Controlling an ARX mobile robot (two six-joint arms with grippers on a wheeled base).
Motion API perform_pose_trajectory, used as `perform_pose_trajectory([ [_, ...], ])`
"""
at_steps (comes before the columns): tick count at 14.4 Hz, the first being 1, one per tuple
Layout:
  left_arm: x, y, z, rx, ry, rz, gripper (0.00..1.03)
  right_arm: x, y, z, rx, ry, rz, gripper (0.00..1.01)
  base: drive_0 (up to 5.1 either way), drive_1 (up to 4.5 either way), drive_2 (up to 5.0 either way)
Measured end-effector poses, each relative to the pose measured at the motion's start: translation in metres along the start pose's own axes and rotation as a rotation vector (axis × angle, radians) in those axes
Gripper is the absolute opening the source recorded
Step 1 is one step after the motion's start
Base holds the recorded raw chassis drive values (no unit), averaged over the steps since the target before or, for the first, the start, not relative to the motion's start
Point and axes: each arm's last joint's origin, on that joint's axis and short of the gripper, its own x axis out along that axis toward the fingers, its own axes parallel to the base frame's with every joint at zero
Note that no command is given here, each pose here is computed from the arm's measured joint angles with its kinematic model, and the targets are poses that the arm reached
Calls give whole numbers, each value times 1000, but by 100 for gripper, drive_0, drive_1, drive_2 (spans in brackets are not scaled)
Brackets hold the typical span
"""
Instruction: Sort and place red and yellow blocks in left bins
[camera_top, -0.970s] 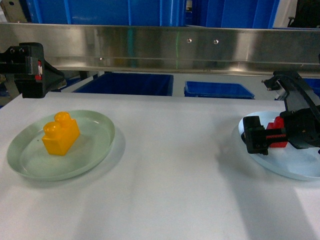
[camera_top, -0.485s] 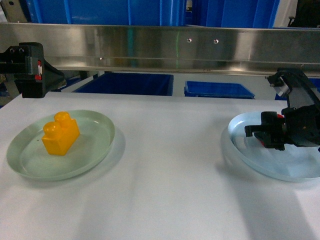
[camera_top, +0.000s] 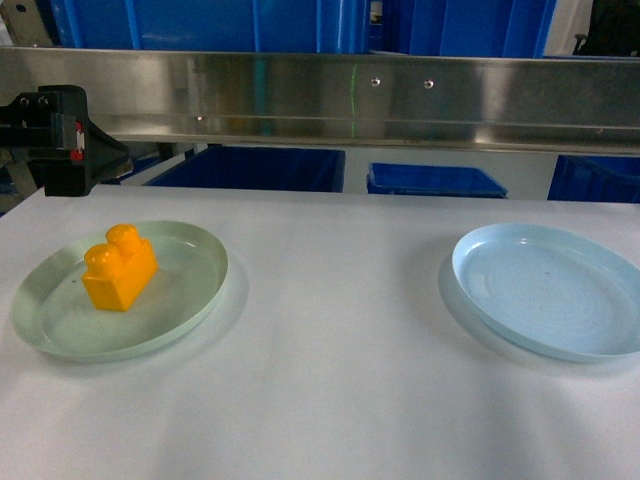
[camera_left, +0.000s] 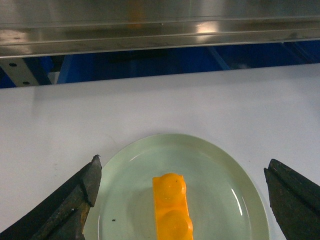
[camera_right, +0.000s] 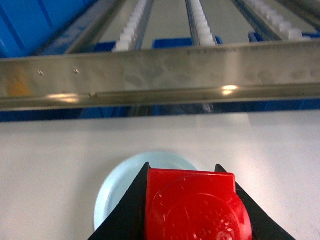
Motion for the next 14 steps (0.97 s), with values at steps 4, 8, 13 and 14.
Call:
perform_pose_trajectory([
  [4,0,0,0,-1,0,2,98,9,10,-18,-17,74,22,27,0,0,0],
  [8,0,0,0,0,0,0,98,8,11,-18,-3,81,13,27,0,0,0],
  [13,0,0,0,0,1,0,98,7,-5,-18,10,73,-68,27,0,0,0],
  [14,0,0,0,0,0,0,98,7,-8,-19,9,73,-78,27,0,0,0],
])
